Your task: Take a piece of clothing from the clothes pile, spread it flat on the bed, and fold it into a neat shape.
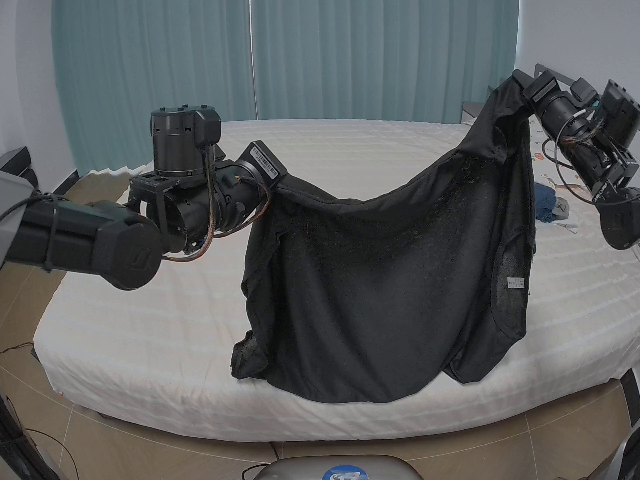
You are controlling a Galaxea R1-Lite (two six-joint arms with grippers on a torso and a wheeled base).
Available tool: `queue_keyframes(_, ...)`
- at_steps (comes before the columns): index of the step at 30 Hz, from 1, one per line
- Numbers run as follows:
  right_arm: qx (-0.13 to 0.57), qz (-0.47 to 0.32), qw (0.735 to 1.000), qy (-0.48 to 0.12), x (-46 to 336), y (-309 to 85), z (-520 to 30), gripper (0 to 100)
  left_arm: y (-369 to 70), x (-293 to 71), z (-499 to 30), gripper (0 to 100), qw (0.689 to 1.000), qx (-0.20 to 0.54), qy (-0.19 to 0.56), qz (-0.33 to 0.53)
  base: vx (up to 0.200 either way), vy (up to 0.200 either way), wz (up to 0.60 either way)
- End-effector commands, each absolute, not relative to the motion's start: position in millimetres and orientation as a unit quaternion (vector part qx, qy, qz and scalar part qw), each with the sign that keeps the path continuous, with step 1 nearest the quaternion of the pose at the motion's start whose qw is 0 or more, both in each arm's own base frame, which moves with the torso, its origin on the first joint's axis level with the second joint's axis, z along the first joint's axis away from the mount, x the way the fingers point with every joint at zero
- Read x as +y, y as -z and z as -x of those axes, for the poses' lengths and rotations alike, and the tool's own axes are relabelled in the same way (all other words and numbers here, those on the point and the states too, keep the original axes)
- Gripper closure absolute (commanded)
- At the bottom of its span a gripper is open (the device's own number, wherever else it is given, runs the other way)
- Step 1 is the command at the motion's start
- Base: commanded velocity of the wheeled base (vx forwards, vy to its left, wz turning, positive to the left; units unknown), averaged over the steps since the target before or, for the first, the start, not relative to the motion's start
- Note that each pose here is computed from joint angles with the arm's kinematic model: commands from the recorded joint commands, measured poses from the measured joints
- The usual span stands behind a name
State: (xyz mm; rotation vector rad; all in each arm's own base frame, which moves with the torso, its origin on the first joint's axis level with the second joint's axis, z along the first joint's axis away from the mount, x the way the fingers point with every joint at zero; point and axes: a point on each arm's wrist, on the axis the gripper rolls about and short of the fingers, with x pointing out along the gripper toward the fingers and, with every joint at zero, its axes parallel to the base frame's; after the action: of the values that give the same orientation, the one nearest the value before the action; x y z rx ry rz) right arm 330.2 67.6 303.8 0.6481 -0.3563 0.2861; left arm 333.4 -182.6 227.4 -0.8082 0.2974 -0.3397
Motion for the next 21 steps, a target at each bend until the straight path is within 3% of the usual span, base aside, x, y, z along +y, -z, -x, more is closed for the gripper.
queue_keyframes(1, -0.138, -0.313, 0.932, -0.120, 71.0, -269.7, -365.4, 100, -201.5, -190.1, -355.7, 100, 0.893, 0.150, 0.155, 0.394, 0.200, 0.000, 0.00)
queue_keyframes(14, -0.064, -0.306, 0.945, -0.095, 79.4, -181.0, -411.5, 100, -123.9, -197.5, -404.3, 100, 0.898, 0.198, 0.111, 0.377, 0.200, 0.000, 0.00)
queue_keyframes(21, -0.033, -0.304, 0.949, -0.076, 85.3, -132.7, -433.8, 100, -92.6, -192.1, -434.5, 100, 0.900, 0.202, 0.088, 0.377, 0.000, 0.000, 0.00)
